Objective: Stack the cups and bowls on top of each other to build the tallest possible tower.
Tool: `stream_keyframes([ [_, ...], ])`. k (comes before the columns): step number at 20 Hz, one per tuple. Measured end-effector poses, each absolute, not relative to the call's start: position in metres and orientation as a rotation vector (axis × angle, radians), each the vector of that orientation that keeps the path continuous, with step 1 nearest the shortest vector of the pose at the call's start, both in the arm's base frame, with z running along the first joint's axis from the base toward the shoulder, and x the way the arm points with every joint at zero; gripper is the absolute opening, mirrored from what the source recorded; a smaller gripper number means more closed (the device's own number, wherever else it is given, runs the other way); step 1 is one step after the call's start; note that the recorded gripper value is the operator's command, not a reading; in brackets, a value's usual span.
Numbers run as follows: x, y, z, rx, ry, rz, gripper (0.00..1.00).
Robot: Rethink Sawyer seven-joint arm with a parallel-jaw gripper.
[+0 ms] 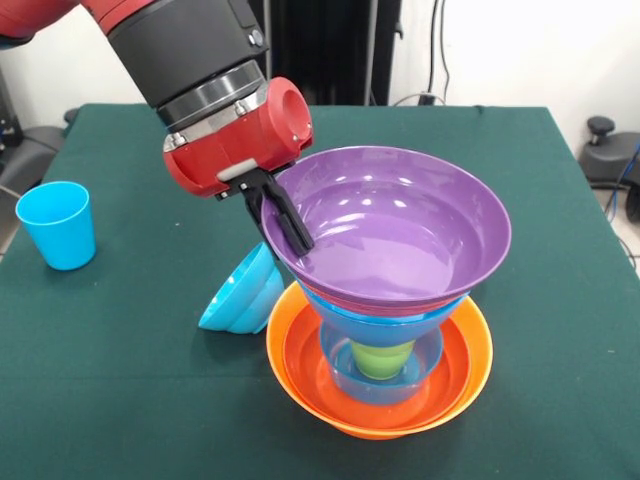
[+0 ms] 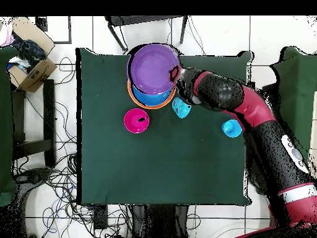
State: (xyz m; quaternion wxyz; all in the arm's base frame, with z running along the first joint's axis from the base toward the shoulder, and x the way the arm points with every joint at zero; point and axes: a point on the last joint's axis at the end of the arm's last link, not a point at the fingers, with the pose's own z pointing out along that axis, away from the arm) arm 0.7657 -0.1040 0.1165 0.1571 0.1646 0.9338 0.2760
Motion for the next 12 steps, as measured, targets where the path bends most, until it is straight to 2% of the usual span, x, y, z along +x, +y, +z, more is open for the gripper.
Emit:
stream_keyframes([
  [12, 0.761, -0.098, 0.101, 0.483, 2.683, 0.82, 0.0],
])
